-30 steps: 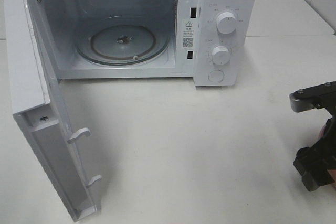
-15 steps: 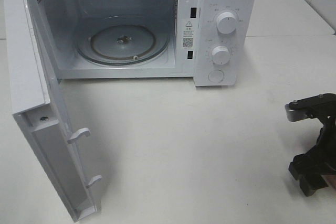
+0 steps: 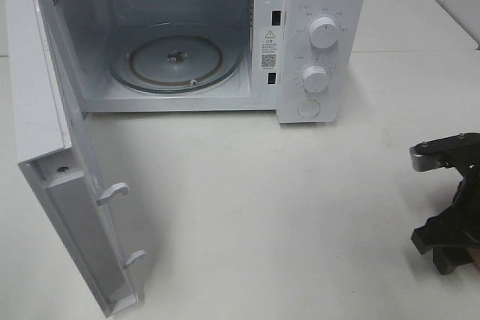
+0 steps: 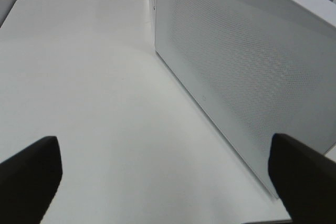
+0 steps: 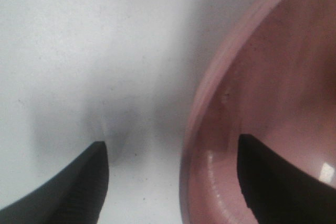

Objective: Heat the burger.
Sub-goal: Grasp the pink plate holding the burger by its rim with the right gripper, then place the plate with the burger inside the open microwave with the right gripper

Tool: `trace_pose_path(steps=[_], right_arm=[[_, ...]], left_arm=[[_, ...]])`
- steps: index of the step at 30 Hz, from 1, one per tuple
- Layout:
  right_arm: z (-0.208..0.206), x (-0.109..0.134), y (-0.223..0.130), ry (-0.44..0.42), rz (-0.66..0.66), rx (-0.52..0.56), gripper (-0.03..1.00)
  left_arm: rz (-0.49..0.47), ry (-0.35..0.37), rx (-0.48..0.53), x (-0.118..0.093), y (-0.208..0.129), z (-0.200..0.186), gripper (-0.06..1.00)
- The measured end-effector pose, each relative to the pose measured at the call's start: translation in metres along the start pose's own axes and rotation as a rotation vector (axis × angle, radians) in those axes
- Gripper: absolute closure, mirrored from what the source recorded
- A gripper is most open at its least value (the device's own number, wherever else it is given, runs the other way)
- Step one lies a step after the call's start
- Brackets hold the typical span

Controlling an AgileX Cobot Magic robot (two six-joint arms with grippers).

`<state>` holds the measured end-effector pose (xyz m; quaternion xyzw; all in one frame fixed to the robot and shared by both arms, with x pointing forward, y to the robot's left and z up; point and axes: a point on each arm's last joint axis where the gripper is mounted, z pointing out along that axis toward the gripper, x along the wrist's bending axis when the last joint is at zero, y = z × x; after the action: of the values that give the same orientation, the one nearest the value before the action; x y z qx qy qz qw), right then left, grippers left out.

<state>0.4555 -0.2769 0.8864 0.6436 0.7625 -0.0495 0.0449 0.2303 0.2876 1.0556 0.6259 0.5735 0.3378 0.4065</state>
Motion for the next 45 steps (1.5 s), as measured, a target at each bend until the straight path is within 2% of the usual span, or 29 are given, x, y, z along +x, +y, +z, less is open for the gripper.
trace_pose_path(steps=[3,5,8,10,12,13,16,18,20,35,40,45], right_arm=[[0.0,0.0,0.0,0.0,0.0,-0.001,0.31],[0.0,0.0,0.0,0.0,0.002,-0.003,0.38],[0.0,0.0,0.0,-0.002,0.0,-0.003,0.4],[0.004,0.0,0.0,-0.008,-0.004,0.018,0.53],[0.006,0.0,0.0,-0.009,-0.004,0.03,0.55],[0.008,0.0,0.0,-0.016,-0.007,0.041,0.62],[0.009,-0.001,0.0,-0.02,-0.006,0.043,0.66],[0.008,-0.002,0.001,-0.027,-0.011,0.043,0.83],[0.008,-0.002,0.001,-0.029,-0.011,0.043,0.86],[0.004,-0.003,0.005,-0.037,0.037,0.057,0.88],[0.002,-0.004,0.006,-0.062,0.056,0.074,0.91],[-0.009,-0.002,0.005,-0.104,0.056,0.043,0.94]], left_arm=[[0.0,0.0,0.0,0.0,0.0,0.0,-0.05],[0.0,0.0,0.0,0.0,0.0,0.0,-0.05],[0.0,0.0,0.0,0.0,0.0,0.0,-0.05],[0.0,0.0,0.0,0.0,0.0,0.0,-0.05],[0.0,0.0,0.0,0.0,0.0,0.0,-0.05],[0.0,0.0,0.0,0.0,0.0,0.0,-0.05],[0.0,0.0,0.0,0.0,0.0,0.0,-0.05],[0.0,0.0,0.0,0.0,0.0,0.0,-0.05],[0.0,0.0,0.0,0.0,0.0,0.0,-0.05],[0.0,0.0,0.0,0.0,0.0,0.0,-0.05],[0.0,0.0,0.0,0.0,0.0,0.0,-0.05],[0.0,0.0,0.0,0.0,0.0,0.0,-0.05]])
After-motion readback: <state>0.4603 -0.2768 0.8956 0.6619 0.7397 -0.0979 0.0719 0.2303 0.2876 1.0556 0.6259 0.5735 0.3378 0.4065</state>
